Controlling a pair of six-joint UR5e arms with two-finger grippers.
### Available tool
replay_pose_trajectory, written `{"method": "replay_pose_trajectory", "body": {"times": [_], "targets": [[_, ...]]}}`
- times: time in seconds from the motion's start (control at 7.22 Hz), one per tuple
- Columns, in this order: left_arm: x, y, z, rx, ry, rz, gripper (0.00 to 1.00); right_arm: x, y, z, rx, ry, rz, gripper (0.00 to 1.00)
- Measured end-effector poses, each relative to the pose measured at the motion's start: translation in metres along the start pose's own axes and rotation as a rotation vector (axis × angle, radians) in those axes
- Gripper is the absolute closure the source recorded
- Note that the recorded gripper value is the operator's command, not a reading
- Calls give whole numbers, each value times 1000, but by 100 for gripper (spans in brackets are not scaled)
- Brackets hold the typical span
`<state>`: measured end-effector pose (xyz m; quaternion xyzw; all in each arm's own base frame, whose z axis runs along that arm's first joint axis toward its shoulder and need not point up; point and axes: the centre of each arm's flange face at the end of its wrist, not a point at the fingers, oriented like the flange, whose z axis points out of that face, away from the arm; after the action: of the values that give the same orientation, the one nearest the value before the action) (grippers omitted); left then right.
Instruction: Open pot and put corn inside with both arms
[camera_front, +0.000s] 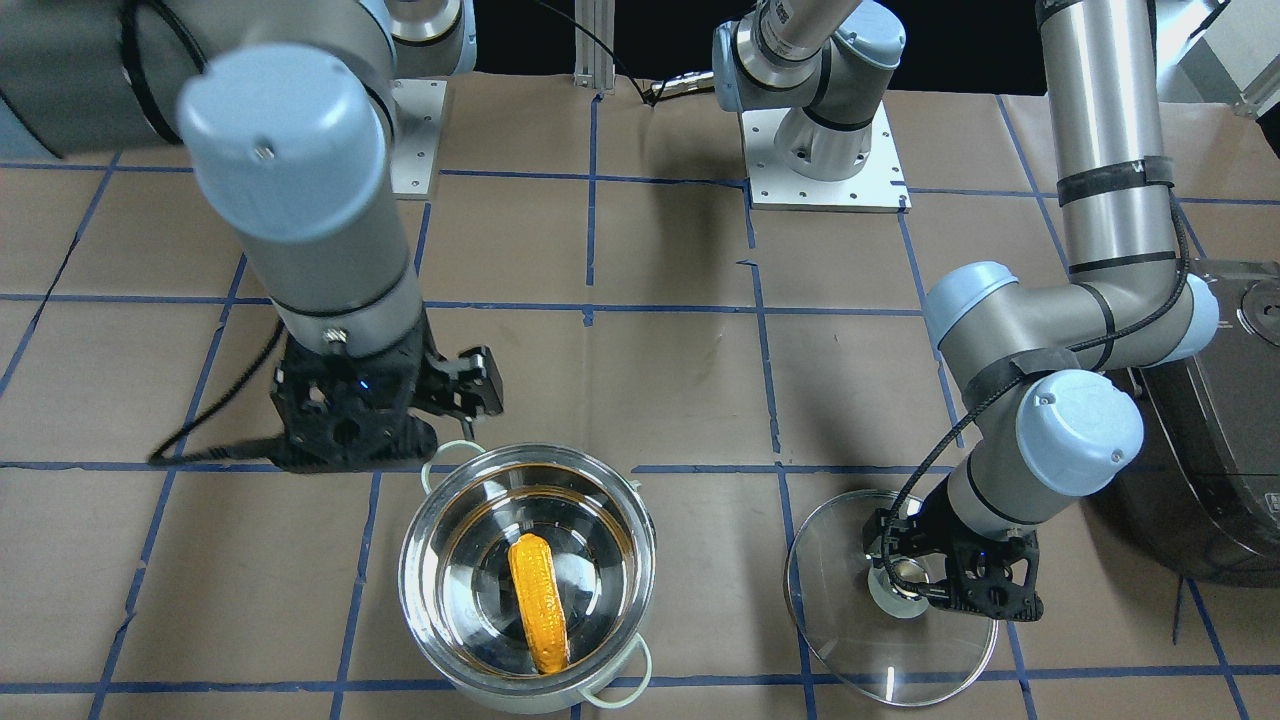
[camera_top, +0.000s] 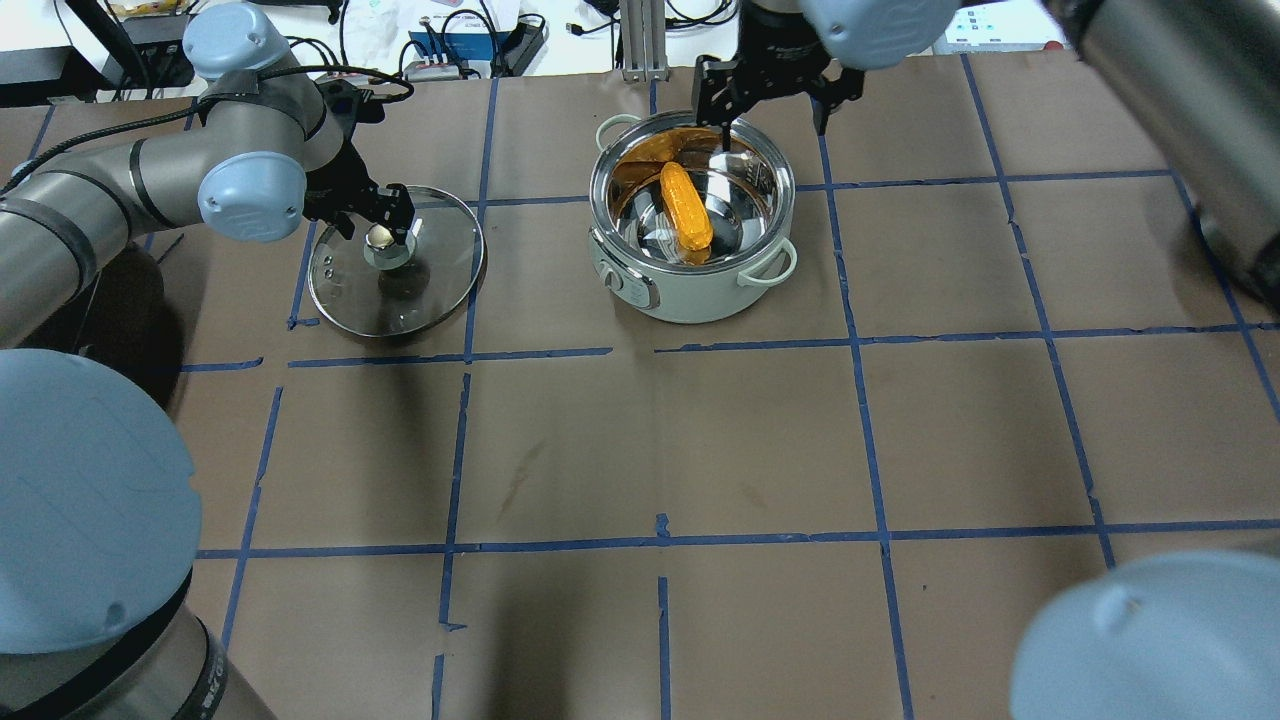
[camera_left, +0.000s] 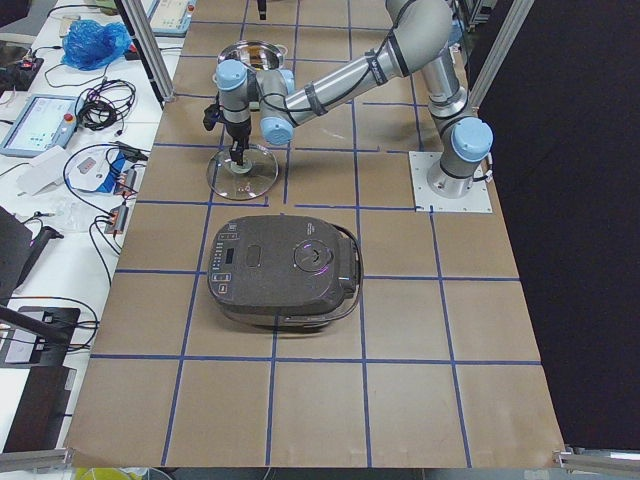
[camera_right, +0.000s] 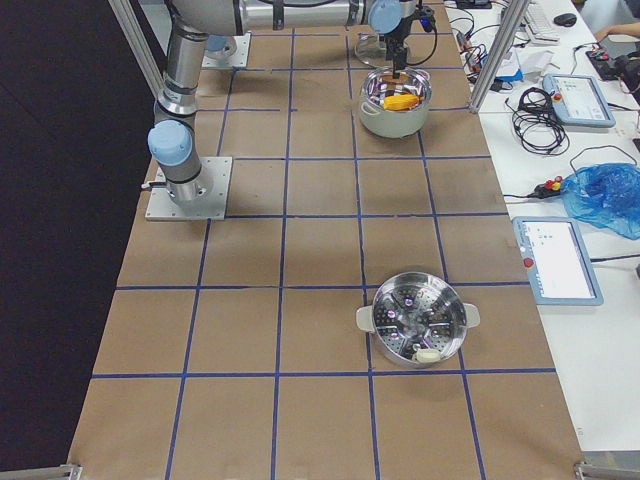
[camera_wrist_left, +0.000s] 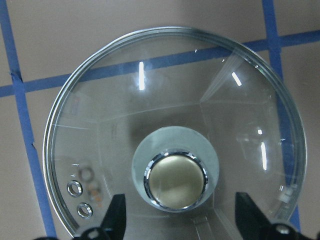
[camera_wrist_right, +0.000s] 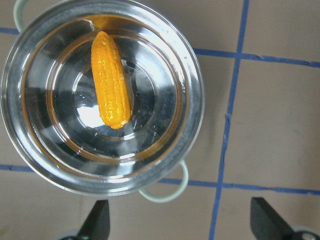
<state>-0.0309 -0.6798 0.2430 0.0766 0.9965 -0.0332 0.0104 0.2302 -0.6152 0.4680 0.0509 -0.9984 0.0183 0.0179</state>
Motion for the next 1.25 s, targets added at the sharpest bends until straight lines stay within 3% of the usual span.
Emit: {"method": "replay_pose_trajectory", "body": {"times": [0.42, 0.97, 1.11, 1.25], "targets": [[15, 4, -35, -5, -2, -15, 0, 48, 63, -48, -12, 3, 42, 0], [96, 12, -213, -148, 23, -56, 0, 81, 100, -52, -31, 1, 57, 3], [110, 23, -241, -151, 23, -51, 0, 80, 104, -54, -27, 1, 57, 9], [114, 30, -253, -140, 22, -49, 0, 79, 108, -61, -10, 1, 67, 8]]}}
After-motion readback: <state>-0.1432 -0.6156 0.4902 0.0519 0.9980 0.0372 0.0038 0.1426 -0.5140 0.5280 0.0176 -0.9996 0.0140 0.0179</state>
